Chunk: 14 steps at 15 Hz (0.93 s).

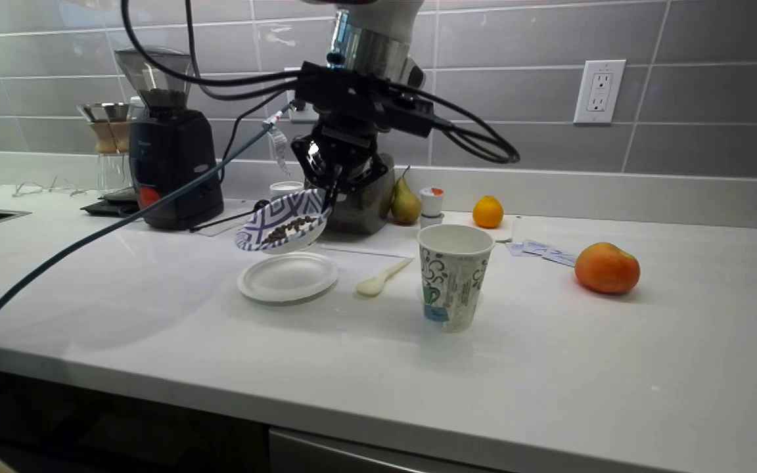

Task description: Pour the contents on the plate onto the other plate

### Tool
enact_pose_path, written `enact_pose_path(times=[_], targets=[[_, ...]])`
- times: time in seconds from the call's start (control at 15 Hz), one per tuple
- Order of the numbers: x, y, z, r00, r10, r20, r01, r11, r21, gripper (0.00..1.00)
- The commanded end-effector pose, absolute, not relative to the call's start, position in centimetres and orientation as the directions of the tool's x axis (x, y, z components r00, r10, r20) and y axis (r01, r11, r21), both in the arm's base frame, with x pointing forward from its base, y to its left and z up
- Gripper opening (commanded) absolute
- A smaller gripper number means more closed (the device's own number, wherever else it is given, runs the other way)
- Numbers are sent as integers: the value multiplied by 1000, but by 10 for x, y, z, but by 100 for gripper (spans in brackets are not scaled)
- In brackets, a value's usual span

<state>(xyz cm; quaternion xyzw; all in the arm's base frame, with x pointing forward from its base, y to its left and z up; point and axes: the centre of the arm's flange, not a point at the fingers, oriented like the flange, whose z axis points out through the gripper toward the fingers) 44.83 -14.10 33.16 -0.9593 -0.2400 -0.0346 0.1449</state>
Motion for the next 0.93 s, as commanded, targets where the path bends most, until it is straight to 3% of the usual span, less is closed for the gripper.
enact_pose_path(times=[0.0, 0.53, 0.87], targets=[[432, -122, 343, 877, 467, 116, 480, -865, -144, 1], [433, -89, 354, 858, 496, 131, 481, -867, 133, 1], [442, -89, 351, 864, 483, 143, 470, -875, 115, 3]])
